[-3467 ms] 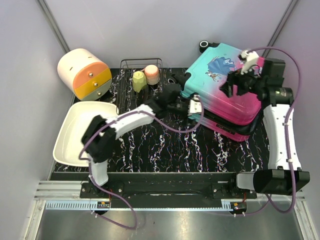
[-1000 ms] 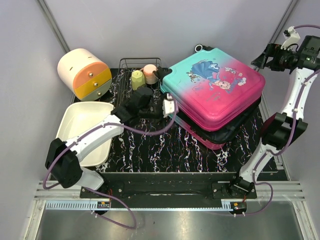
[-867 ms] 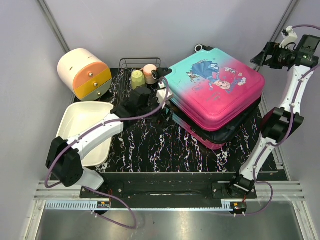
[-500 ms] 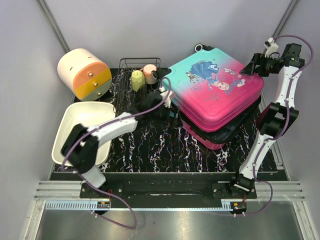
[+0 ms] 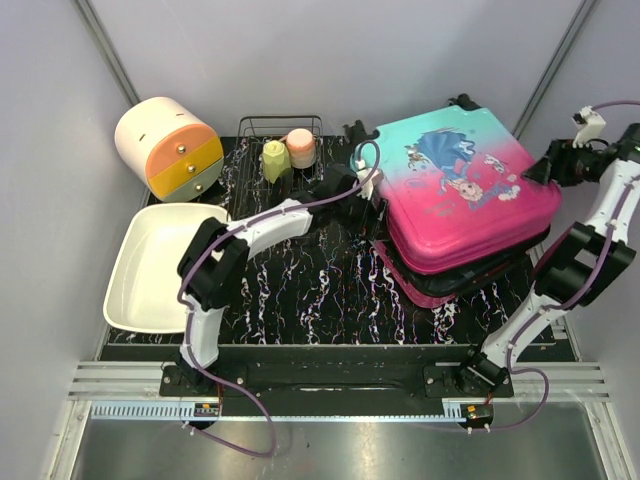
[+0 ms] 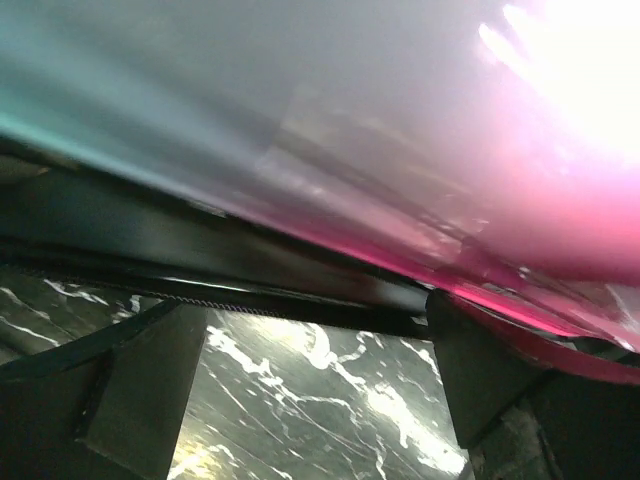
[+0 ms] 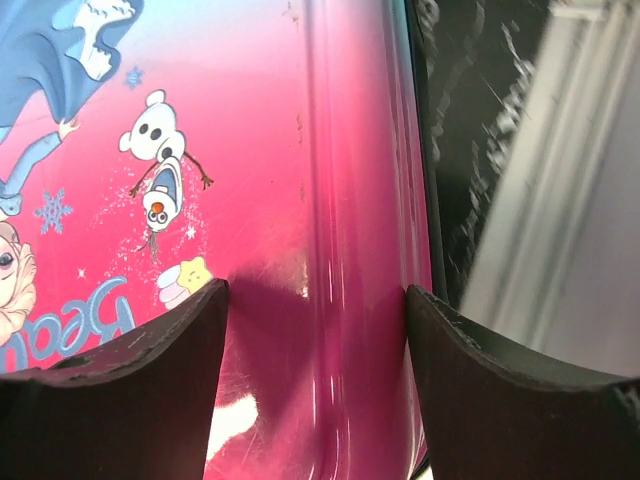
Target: Open, take out, and arrange the luggage
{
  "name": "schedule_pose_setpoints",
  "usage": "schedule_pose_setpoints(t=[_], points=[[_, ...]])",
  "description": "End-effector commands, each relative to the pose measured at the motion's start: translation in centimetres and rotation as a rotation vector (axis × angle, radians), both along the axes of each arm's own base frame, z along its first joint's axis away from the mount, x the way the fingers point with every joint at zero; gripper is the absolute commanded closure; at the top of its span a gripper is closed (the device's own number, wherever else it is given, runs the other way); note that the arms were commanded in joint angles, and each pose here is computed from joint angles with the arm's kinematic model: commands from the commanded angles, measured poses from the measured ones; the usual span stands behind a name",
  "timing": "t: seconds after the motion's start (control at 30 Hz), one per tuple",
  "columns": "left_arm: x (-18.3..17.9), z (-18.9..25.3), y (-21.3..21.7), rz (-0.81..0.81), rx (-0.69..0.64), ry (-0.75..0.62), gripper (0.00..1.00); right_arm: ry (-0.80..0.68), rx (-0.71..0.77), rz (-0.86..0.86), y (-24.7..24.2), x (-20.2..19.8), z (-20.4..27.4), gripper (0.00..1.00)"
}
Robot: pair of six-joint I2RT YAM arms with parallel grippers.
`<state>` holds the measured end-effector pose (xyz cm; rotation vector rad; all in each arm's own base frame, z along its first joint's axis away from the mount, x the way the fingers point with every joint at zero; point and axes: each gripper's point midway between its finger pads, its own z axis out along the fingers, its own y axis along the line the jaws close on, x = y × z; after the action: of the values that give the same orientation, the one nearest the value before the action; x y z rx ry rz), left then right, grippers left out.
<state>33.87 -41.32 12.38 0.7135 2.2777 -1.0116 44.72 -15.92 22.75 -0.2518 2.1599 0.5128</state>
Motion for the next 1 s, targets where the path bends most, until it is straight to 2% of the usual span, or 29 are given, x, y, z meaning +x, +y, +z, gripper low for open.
schedule_pose_setpoints(t=[0.0,0.1,0.17,0.27,0.37,0.5,0.73,0.97], points=[[8.0,7.8,-1.7,0.133,-0.183,-0.292,0.05,0.344,0.034,0.029,3.5,-8.9,-3.9,0.34],[8.1,9.4,1.2,0.243,-0.152,-0.259,0.02,0.324,0.056,-0.028,3.8,-8.7,-3.1,0.26],[8.3,9.2,3.3,0.343,-0.096,-0.217,0.01,0.307,0.085,-0.057,4.3,-8.5,-2.0,0.18],[7.4,8.7,4.9,0.409,-0.065,-0.138,0.01,0.247,0.087,-0.089,4.2,-7.9,0.0,0.13],[6.9,7.8,5.1,0.434,-0.059,-0.086,0.01,0.15,0.06,-0.113,4.0,-7.0,2.8,0.11],[7.5,7.4,4.2,0.488,-0.072,-0.036,0.01,0.02,0.012,-0.136,3.7,-6.1,6.4,0.02],[8.2,4.3,5.3,0.66,-0.026,0.048,0.01,-0.143,-0.073,-0.13,4.7,-7.4,11.3,0.0],[6.1,-0.8,4.9,0.669,0.015,0.205,0.04,-0.193,-0.142,-0.103,5.7,-9.4,12.5,0.0]])
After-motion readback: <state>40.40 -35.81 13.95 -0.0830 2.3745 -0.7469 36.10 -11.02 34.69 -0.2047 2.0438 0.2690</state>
